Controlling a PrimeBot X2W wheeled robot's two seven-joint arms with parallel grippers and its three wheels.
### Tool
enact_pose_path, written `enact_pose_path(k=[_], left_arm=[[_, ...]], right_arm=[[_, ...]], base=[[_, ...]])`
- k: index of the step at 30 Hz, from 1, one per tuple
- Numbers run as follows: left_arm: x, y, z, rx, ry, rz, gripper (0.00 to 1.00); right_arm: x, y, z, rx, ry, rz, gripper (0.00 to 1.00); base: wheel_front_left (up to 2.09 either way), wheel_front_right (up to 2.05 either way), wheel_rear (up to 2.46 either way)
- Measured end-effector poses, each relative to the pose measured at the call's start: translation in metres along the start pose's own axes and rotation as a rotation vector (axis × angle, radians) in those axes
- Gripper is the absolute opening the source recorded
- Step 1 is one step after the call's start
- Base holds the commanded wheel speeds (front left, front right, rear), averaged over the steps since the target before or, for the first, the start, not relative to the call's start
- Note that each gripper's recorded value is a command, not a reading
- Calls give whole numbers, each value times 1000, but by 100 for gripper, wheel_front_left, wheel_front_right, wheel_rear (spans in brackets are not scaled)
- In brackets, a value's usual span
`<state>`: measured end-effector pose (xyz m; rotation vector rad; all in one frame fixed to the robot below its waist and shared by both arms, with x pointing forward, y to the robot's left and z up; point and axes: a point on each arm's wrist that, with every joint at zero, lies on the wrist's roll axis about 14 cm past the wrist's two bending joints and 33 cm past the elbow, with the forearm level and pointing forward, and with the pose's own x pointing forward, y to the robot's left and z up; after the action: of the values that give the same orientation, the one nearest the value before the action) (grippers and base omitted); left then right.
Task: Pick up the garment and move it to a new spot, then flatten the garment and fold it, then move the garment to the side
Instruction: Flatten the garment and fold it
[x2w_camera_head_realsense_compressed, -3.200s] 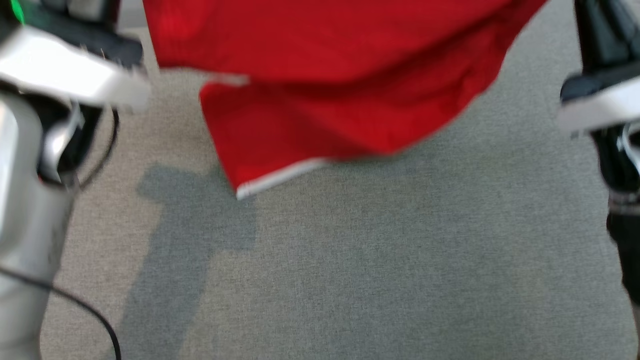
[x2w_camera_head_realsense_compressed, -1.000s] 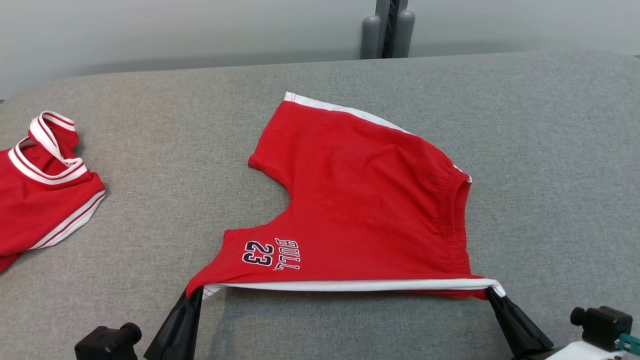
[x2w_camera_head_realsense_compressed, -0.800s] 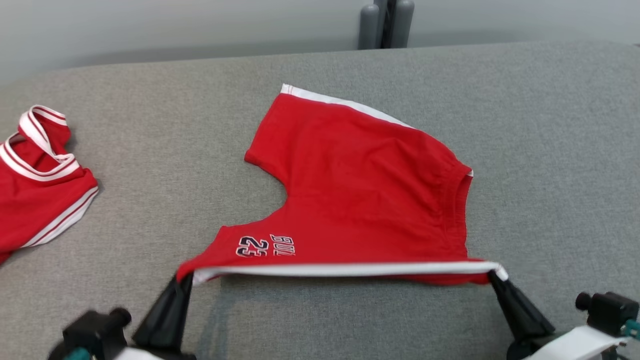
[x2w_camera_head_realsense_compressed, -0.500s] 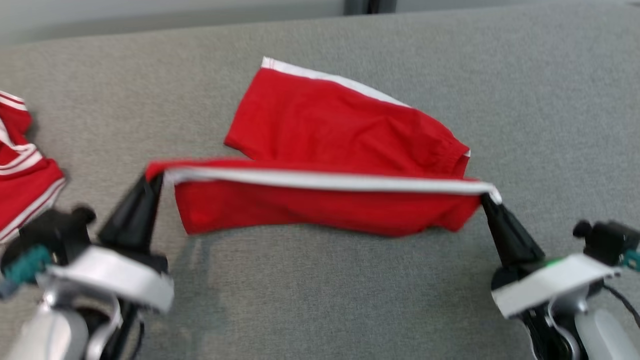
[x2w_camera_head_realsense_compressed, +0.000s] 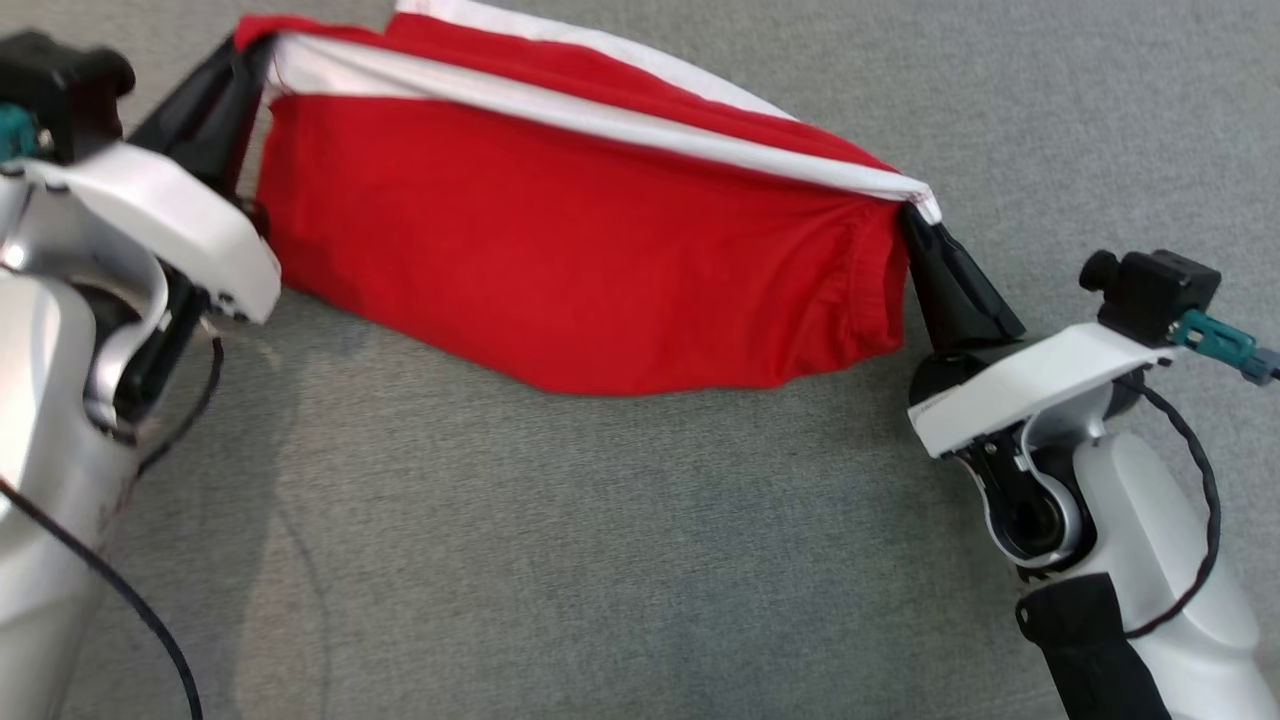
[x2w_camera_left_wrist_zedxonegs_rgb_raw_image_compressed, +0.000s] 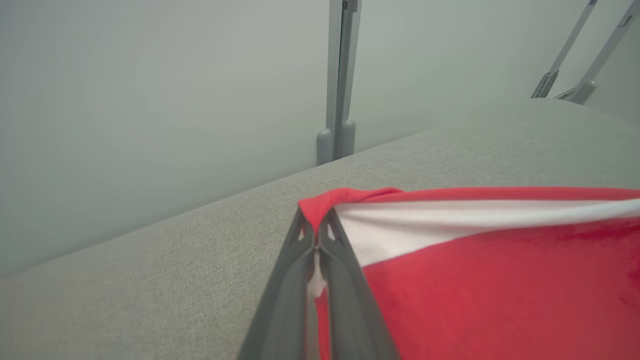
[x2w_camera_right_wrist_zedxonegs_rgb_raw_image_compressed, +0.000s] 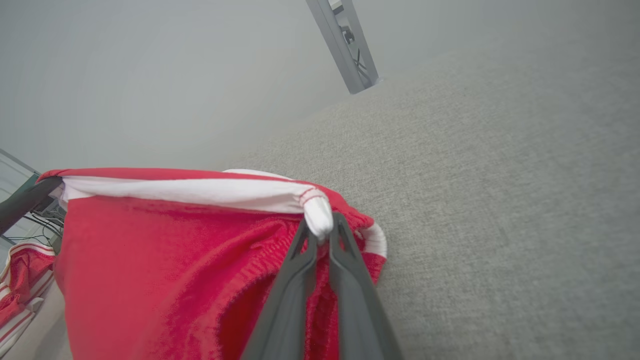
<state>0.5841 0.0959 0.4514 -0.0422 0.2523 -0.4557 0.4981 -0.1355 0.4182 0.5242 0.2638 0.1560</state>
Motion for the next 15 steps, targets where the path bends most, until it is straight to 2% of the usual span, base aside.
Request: enact_pose_path(k=[7, 13, 14, 15], left_arm=[[51, -14, -30, -26, 65, -57, 0], [77, -19, -53, -68, 113, -63, 0], [79, -20, -57, -72, 122, -65, 21], [80, -22, -60, -89, 128, -66, 80]], right_arm=[[10, -21, -6, 26, -8, -45, 0], [13, -25, -9, 42, -12, -52, 0], [13, -25, -10, 44, -10, -52, 0], [14, -25, -10, 46, -13, -50, 16]], base=[[0, 0, 0], [0, 0, 0], [0, 0, 0], [0, 0, 0]])
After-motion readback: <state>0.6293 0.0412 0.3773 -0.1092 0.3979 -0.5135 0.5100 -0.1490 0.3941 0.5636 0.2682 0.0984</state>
